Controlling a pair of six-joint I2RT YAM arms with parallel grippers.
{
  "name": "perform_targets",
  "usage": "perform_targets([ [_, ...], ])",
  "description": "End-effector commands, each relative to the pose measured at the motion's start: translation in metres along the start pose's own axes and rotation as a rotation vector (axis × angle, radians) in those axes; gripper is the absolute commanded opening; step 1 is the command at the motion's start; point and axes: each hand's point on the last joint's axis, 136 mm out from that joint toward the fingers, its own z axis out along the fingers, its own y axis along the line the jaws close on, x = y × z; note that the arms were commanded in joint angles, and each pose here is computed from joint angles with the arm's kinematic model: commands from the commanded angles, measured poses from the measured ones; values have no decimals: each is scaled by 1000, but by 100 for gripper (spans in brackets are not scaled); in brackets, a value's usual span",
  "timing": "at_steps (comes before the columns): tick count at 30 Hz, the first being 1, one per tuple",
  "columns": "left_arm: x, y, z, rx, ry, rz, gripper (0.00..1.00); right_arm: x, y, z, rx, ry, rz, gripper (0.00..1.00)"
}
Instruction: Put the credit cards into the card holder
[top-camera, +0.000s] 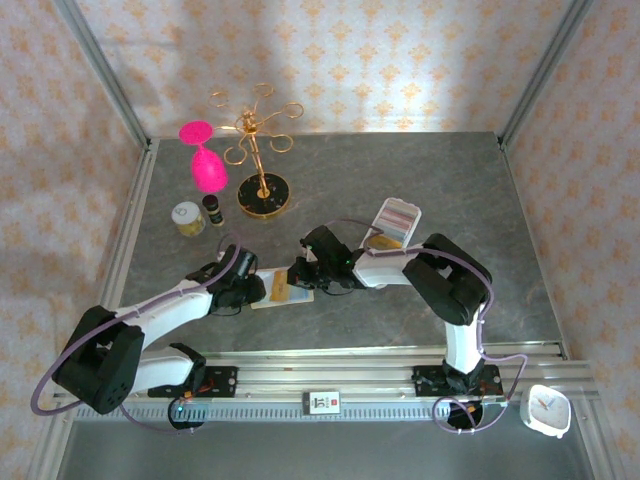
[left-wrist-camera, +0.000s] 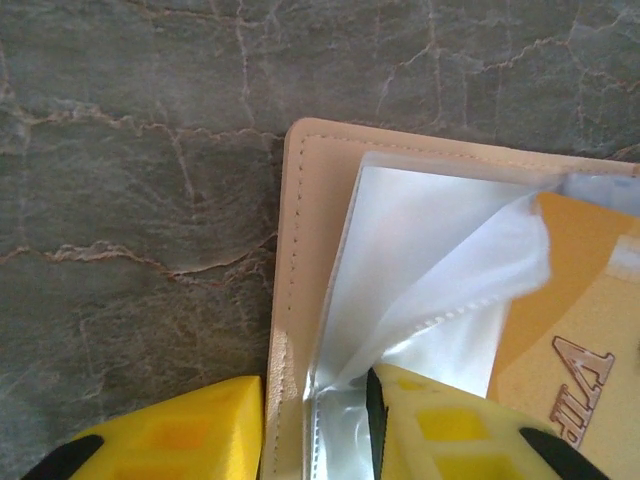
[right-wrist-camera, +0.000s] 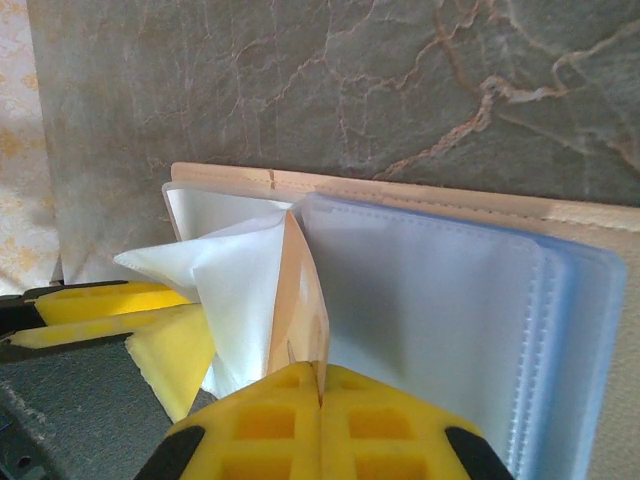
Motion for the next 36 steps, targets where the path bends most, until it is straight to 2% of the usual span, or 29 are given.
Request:
perform_targets([
  [1, 5, -7, 6, 67, 14, -48, 34, 14, -12, 8, 45, 58, -5, 0],
  [9, -14, -18, -1, 146, -47, -141, 40, 17, -12, 11, 33, 81, -15, 0],
  [13, -23, -14, -5, 142, -90, -182, 45, 16, -9, 11, 22, 77, -21, 0],
  [16, -26, -7, -4, 119, -102, -213, 41, 15, -4, 11, -2, 73, -23, 0],
  [21, -21, 8, 2, 45, -86, -223, 25, 10, 6, 8, -41, 53, -37, 0],
  [31, -13, 13, 5, 32, -63, -180, 23, -14, 2, -5, -10, -26, -43, 0],
  [36, -6, 16, 6, 30, -43, -164, 23, -15, 0, -4, 8, -19, -58, 0],
])
